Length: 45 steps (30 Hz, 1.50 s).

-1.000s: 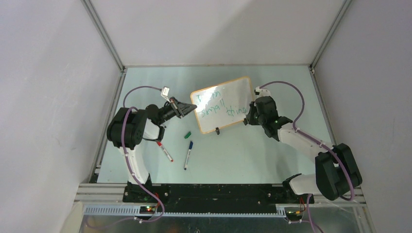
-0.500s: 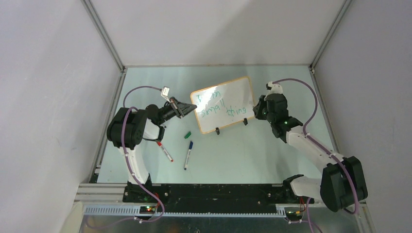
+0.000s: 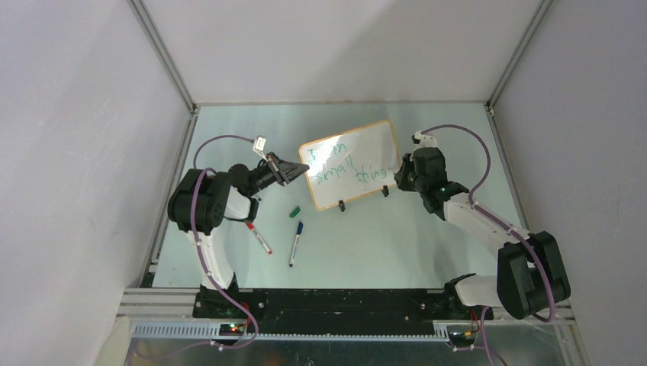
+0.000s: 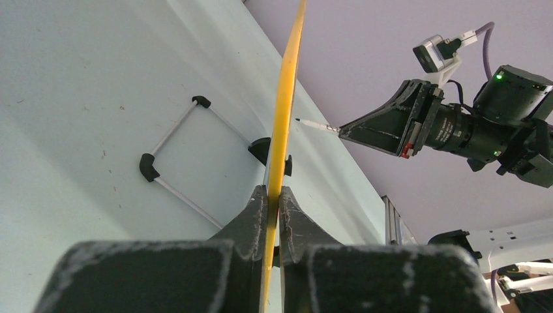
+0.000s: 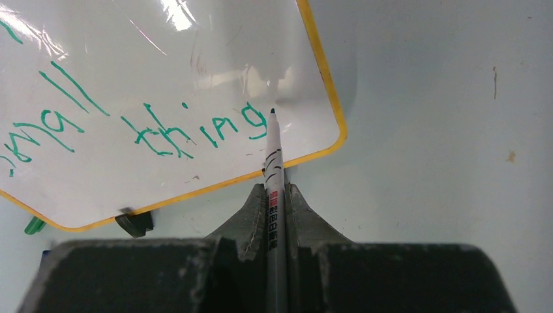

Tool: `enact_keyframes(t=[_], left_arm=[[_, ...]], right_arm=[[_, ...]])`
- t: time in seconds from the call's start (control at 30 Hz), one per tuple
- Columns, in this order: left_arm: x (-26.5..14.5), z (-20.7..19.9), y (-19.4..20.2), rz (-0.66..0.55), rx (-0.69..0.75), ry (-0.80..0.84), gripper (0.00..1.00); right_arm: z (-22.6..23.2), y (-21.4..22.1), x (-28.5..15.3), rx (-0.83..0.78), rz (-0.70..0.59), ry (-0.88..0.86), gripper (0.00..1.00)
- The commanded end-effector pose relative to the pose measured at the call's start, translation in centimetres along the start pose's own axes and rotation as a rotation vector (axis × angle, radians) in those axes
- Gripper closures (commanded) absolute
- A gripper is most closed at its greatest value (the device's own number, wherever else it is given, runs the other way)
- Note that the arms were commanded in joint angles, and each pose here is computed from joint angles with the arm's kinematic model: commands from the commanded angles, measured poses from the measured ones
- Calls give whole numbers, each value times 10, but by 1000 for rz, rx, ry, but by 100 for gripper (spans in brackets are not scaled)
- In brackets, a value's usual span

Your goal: Write a sentence on the whiteboard

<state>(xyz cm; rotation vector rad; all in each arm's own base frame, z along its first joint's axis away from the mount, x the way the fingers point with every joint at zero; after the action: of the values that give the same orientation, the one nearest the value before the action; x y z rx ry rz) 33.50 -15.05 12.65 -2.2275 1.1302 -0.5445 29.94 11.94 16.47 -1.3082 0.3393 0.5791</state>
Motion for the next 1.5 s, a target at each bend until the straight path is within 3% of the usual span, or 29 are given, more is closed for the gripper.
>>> enact_keyframes(t=[0.0, 1.47], left_arm=[[0, -18, -9, -12, 73, 64, 100], [0, -18, -9, -13, 76, 65, 100]], right_arm=[[7, -19, 1, 16, -54, -20, 100], [9, -26, 17, 29, -30, -51, 100]])
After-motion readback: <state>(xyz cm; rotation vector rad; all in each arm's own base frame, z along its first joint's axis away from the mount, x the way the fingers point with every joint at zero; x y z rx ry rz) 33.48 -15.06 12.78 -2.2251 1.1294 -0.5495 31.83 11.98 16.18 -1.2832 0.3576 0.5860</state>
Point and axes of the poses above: each gripper's point midway between its finger pads, its own x axis out along the fingers, its own z axis along the line the jaws close on, y = z × x, the point moved 7 cm from there along -x, back along the fingers, and after that the axes turned 1 degree about -x, right-handed, at the moved point
